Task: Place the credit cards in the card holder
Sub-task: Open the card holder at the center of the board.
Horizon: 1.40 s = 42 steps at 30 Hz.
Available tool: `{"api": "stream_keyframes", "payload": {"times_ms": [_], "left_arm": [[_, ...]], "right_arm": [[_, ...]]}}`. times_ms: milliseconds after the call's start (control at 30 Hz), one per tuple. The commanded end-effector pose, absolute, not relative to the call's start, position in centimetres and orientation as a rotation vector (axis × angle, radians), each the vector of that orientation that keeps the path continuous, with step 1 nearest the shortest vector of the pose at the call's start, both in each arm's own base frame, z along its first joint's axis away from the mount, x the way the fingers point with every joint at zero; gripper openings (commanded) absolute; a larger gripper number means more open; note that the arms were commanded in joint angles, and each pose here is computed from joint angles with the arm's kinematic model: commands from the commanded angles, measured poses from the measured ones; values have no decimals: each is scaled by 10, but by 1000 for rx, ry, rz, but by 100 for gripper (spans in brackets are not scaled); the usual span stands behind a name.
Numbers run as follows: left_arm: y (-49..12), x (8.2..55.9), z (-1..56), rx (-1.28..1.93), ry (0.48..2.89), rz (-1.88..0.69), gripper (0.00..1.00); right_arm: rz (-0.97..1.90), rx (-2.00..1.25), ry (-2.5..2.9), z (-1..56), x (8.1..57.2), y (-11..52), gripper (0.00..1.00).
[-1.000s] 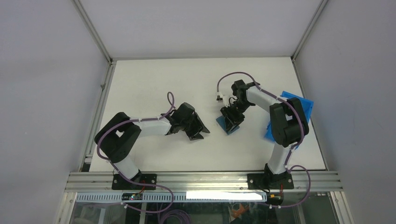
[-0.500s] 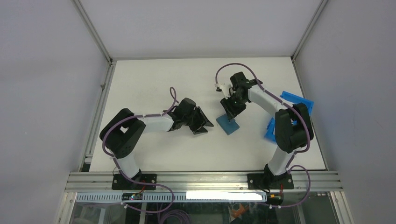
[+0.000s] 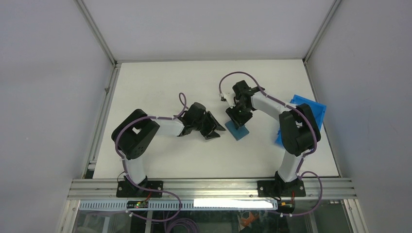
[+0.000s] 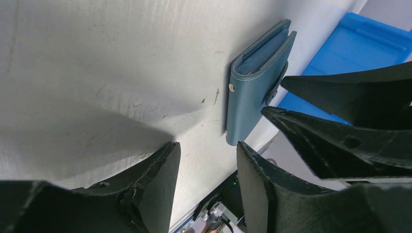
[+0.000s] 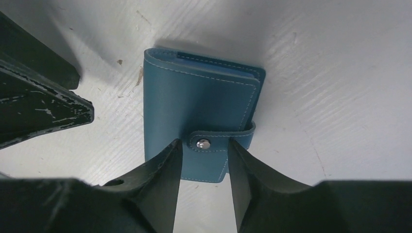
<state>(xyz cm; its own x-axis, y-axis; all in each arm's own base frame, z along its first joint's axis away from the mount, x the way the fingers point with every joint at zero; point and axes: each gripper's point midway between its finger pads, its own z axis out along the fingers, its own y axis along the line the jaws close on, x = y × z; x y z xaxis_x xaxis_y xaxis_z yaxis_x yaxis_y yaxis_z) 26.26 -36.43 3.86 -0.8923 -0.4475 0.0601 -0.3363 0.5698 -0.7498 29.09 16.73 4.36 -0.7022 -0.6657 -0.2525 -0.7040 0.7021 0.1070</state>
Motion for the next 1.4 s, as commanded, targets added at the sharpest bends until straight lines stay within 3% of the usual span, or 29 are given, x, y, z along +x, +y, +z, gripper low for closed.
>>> {"api": "stream_keyframes", "payload": {"times_ms": [0, 267, 467, 667, 933, 1133, 1367], "left_arm": [[-379, 270, 54, -650, 2616, -1327, 49], [-384, 271, 52, -645, 2622, -1342, 48], [-386, 269, 48, -642, 2631, -1342, 49], [-389, 269, 45, -635, 2627, -1359, 51], [-388, 268, 41, -549, 2637, -1327, 57], [-349, 253, 29, -489, 2709, -1056, 57], [-329, 247, 44, -376, 2674, -977, 74]], "right_arm": [[273, -1117, 2688, 43, 288, 174, 43], [129, -1133, 2723, 24, 293, 162, 40], [109, -1117, 2728, 26, 296, 161, 18], [336, -1059, 2713, 47, 280, 180, 1], [834, -947, 2637, 86, 259, 200, 0], [1087, -793, 2568, 105, 258, 204, 0], [1302, -719, 2475, 124, 255, 212, 0]]}}
